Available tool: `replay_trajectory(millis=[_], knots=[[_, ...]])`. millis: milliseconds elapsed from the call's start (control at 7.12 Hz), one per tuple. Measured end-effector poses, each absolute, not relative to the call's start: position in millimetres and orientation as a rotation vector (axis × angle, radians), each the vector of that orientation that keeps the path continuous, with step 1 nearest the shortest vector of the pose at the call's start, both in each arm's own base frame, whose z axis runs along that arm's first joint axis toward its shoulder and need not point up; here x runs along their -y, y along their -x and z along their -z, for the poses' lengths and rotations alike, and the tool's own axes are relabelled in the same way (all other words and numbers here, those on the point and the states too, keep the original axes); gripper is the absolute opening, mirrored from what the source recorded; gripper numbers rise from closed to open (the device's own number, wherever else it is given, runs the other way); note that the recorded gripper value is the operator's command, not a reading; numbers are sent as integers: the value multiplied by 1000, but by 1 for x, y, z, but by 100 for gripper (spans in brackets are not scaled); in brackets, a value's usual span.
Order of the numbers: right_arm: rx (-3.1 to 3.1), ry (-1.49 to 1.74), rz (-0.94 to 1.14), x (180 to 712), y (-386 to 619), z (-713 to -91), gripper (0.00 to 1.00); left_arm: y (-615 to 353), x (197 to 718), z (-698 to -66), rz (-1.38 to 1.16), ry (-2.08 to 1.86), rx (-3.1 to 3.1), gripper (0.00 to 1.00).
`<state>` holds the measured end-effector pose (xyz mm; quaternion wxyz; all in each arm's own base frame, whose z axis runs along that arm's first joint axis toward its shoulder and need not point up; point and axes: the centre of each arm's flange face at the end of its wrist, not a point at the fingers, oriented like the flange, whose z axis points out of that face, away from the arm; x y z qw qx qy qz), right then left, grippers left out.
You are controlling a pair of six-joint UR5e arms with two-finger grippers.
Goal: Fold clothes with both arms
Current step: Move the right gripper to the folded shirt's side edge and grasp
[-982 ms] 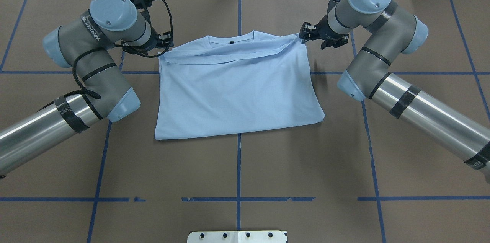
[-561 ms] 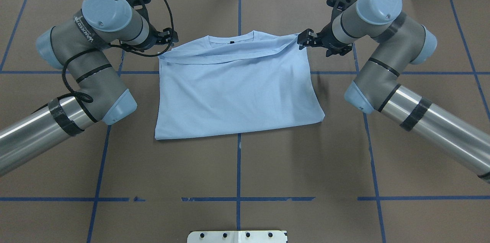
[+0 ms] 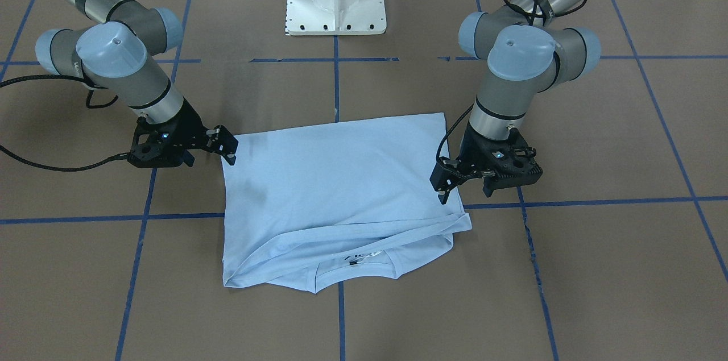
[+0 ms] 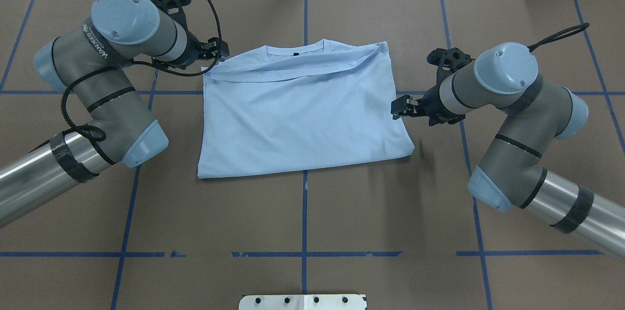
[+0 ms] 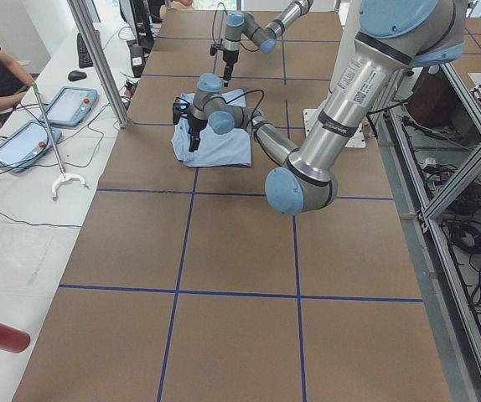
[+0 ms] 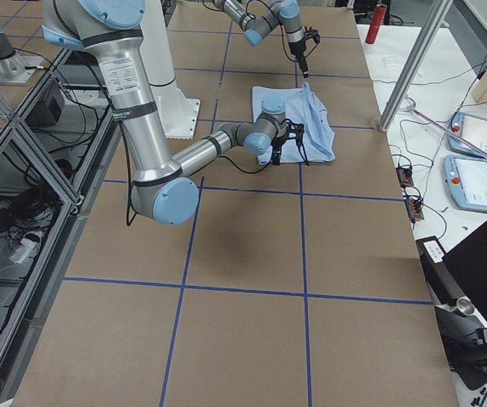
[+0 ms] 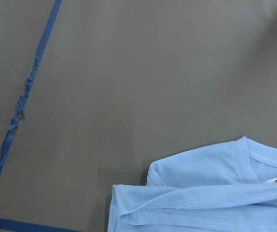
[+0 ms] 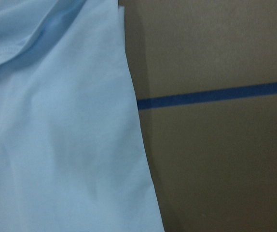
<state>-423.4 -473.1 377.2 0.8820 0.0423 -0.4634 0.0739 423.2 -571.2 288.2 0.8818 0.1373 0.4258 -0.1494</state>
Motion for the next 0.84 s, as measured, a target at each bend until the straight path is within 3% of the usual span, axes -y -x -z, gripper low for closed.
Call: replay_trajectory(millis=[140, 561, 702, 842], knots=[[958, -72, -132, 460, 434, -379, 89, -422, 570, -286, 311, -288, -891, 100], [940, -43, -107, 446, 448, -381, 24, -420, 568, -282, 309, -293, -898, 100], [937, -38, -104, 446, 449, -383, 9, -421, 568, -282, 308, -292, -899, 100], [935, -35, -101, 445, 449, -385, 0, -423, 566, -281, 305, -290, -900, 100]])
